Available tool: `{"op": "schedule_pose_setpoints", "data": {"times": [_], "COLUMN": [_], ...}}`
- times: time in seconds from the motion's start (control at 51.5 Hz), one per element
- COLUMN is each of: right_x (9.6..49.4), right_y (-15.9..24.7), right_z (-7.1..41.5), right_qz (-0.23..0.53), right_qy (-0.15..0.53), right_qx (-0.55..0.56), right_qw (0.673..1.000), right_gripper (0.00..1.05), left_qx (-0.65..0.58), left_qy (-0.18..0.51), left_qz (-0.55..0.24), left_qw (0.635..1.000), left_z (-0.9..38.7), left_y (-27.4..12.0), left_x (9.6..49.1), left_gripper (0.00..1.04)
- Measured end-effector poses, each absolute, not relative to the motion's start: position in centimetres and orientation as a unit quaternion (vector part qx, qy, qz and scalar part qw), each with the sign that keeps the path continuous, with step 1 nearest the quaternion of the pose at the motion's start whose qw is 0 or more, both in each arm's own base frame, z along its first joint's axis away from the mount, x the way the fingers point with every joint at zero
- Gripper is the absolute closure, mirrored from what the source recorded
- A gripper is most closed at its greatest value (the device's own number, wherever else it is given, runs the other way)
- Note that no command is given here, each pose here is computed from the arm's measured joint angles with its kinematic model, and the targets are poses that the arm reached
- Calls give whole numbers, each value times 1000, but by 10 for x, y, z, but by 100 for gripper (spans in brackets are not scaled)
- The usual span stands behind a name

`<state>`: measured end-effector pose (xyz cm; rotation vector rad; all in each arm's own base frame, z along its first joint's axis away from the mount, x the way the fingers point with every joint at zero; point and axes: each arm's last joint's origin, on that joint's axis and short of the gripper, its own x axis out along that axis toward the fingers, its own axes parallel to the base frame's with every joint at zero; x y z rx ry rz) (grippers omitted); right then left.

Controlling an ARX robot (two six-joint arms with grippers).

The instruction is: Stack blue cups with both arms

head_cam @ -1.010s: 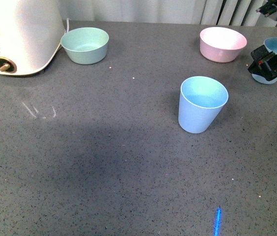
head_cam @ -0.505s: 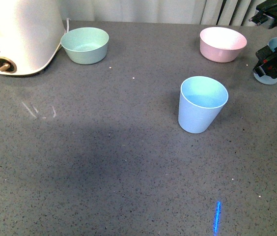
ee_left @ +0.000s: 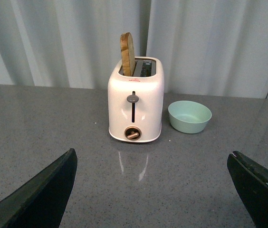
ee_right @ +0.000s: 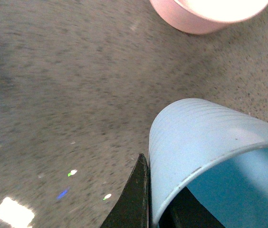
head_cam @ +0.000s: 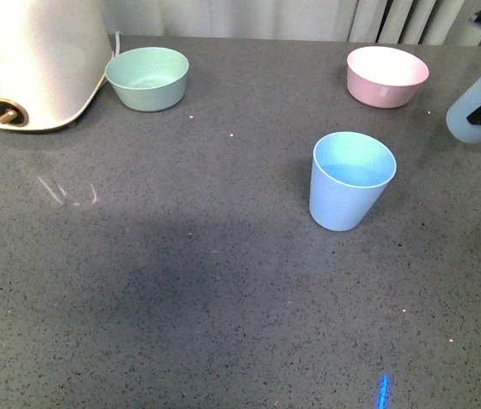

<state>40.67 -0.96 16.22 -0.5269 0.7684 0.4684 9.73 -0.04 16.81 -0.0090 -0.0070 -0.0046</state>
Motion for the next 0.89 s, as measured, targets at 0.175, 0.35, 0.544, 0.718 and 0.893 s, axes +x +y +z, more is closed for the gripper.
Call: {"op": "schedule_pose_setpoints", "data": {"times": [0.175, 0.35, 0.544, 0.718, 0.893], "right_x": [364, 328, 316, 311, 311], "right_y": [8, 47, 72, 90, 101], "right_z": [211, 248, 229, 216, 207], "right_qz": [305, 366, 395, 417, 428], "right_qy": [320, 268, 288, 297, 304], "right_qx": [-268, -291, -315, -330, -340], "right_qw": [856, 842, 814, 793, 780], "right_gripper": [103, 103, 103, 103, 103], "left_qx": [-4, -4, -4, -4, -4], "left_qy": [-4, -4, -4, -4, -4], "left_qz": [-2, -2, -2, -2, -2], "left_qw": [1000, 1000, 1000, 1000, 1000], "left_z": [168, 168, 168, 168, 168], "left_y": [0, 0, 0, 0, 0], "left_x": [97, 97, 97, 97, 97], "left_gripper": [9, 9, 9, 9, 9]}}
